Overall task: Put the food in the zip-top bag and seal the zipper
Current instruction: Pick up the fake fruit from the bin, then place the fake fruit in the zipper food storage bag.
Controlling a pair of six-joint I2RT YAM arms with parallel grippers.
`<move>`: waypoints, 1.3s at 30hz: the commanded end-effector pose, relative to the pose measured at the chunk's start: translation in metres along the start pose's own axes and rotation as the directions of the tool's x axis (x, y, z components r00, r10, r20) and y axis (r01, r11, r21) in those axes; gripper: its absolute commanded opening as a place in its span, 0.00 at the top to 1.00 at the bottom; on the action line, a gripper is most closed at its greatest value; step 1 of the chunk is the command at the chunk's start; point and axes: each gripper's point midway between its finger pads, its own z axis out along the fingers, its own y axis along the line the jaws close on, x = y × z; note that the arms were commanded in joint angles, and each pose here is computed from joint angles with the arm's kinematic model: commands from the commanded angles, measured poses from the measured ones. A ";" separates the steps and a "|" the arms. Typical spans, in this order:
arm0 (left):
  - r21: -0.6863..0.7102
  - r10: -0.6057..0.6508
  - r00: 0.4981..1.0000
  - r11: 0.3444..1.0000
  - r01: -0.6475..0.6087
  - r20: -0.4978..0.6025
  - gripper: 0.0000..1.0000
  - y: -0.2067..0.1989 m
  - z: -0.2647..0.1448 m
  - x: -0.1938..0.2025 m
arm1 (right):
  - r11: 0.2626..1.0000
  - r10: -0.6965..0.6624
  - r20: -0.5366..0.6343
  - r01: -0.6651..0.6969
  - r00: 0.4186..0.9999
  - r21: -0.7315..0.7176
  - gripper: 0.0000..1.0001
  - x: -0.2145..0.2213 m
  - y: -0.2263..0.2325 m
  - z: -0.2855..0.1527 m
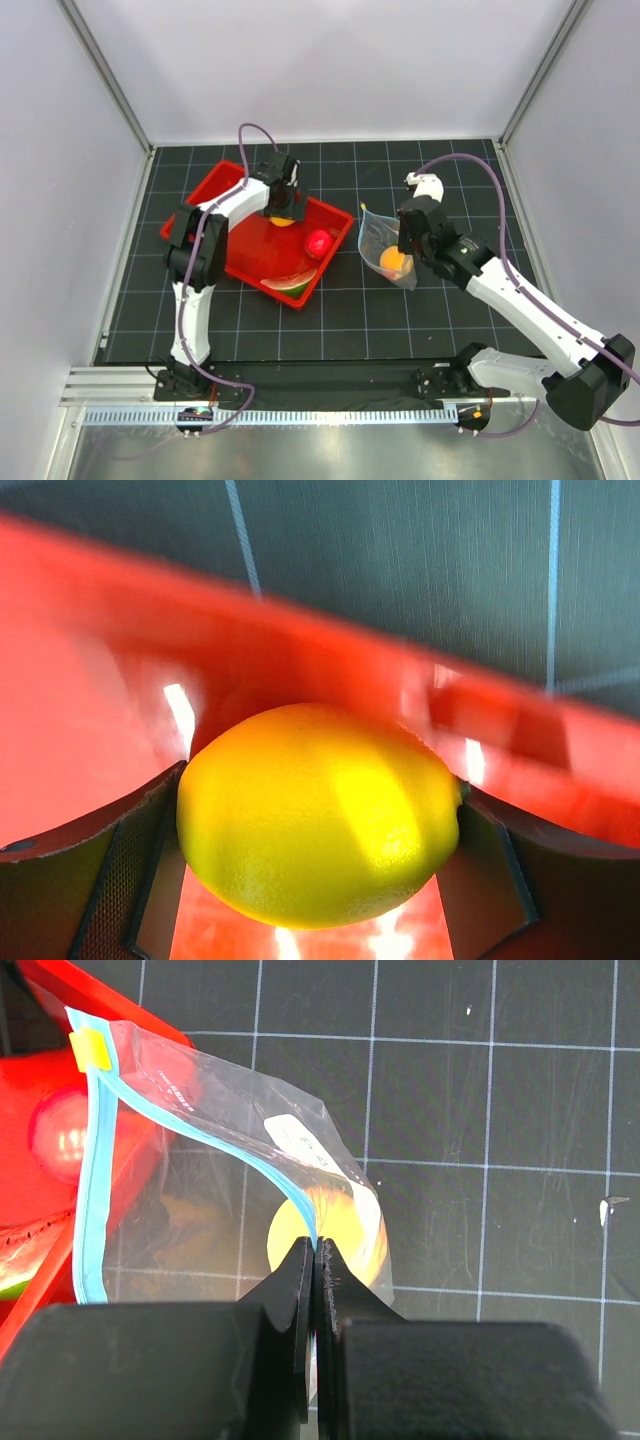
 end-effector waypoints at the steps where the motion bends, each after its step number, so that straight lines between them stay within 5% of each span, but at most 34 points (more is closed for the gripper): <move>1: 0.056 -0.007 0.999 0.998 0.004 0.052 0.39 -0.006 -0.036 -0.008 | 1.000 0.022 0.055 -0.021 0.998 -0.020 0.99 -0.020 0.006 -0.002; 6: 0.213 -0.028 0.993 0.977 0.003 0.115 0.44 -0.034 -0.094 -0.013 | 0.999 0.019 0.041 -0.017 0.999 -0.034 0.99 -0.018 0.010 0.000; 21: 0.380 0.090 0.930 0.895 -0.232 0.356 0.44 -0.161 -0.225 -0.002 | 0.992 0.045 0.016 -0.043 0.999 -0.115 0.99 -0.014 0.025 0.000; 39: 0.581 0.051 0.905 0.751 -0.313 0.422 0.44 -0.253 -0.255 0.014 | 0.967 0.136 0.011 -0.131 0.991 -0.218 0.99 -0.018 0.040 -0.012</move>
